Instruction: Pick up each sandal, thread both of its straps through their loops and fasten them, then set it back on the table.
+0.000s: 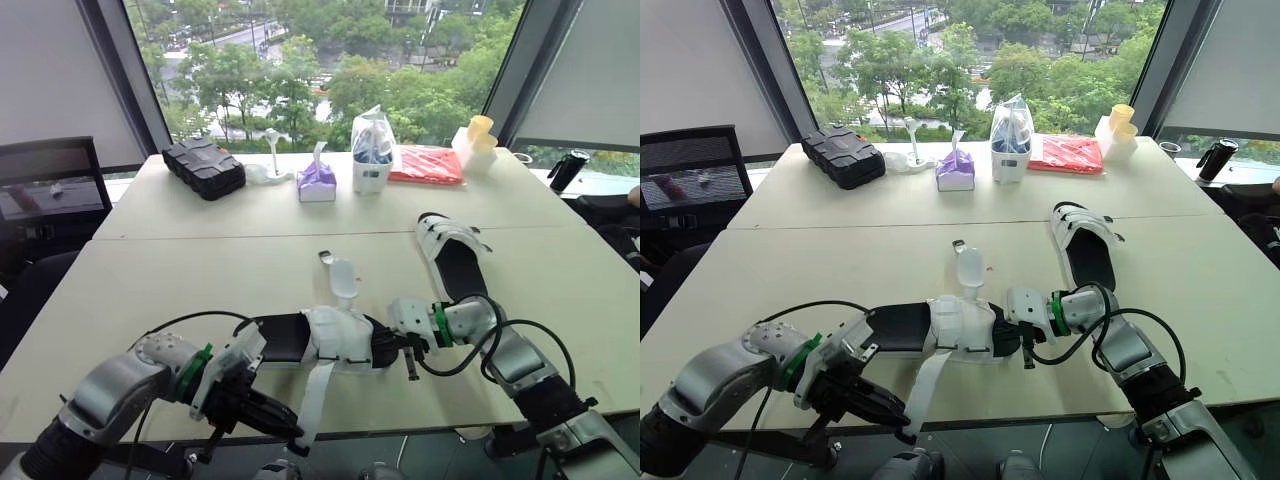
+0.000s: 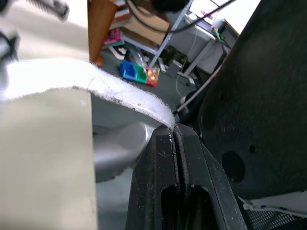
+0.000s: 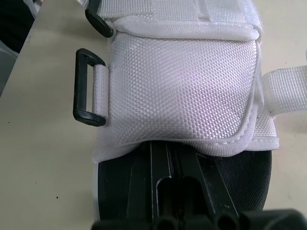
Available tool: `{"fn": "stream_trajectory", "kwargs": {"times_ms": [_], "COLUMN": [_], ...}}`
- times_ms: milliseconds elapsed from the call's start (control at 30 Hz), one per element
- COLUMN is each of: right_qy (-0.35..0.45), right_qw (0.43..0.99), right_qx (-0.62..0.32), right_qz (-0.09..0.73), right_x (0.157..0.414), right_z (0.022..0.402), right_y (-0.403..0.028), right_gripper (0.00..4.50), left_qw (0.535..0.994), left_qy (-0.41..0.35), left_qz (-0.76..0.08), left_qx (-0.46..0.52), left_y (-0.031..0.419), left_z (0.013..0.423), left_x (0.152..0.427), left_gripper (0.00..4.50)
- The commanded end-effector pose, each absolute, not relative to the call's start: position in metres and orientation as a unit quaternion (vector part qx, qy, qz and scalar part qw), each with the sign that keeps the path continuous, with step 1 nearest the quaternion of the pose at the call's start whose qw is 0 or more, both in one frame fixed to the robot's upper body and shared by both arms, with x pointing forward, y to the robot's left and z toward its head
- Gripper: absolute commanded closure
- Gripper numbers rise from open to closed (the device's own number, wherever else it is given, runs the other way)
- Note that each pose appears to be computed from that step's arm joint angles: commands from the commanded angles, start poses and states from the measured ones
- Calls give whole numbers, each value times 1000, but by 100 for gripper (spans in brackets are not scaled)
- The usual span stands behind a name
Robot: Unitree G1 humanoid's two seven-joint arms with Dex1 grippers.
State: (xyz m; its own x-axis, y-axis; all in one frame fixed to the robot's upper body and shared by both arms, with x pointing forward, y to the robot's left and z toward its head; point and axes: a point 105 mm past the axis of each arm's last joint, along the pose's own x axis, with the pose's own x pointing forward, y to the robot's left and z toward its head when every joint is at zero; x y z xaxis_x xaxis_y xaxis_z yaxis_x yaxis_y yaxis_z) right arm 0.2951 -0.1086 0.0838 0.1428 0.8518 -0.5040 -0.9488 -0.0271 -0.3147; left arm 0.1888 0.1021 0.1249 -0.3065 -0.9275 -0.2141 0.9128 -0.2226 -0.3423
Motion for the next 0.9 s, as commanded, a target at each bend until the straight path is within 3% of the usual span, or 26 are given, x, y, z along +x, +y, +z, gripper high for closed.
{"fn": "stream_trajectory", "kwargs": {"times_ms": [33, 367, 700, 800, 900], "right_qy": [152, 150, 150, 148, 148], "right_qw": [689, 689, 688, 688, 688], "right_qx": [-308, -310, -316, -318, -319], "right_qz": [639, 638, 635, 635, 634], "right_x": [292, 294, 296, 297, 298], "right_z": [51, 51, 51, 52, 52], "right_y": [-123, -122, -123, -123, -123], "right_gripper": [450, 450, 450, 450, 450], "left_qw": [576, 638, 706, 716, 723], "left_qy": [163, 130, 172, 181, 184], "left_qz": [-800, -755, -647, -625, -613], "left_qx": [-28, -74, -230, -254, -262], "left_y": [99, 94, 72, 69, 69], "left_z": [156, 183, 177, 173, 169], "left_x": [190, 243, 321, 334, 338], "left_gripper": [448, 448, 448, 321, 165]}}
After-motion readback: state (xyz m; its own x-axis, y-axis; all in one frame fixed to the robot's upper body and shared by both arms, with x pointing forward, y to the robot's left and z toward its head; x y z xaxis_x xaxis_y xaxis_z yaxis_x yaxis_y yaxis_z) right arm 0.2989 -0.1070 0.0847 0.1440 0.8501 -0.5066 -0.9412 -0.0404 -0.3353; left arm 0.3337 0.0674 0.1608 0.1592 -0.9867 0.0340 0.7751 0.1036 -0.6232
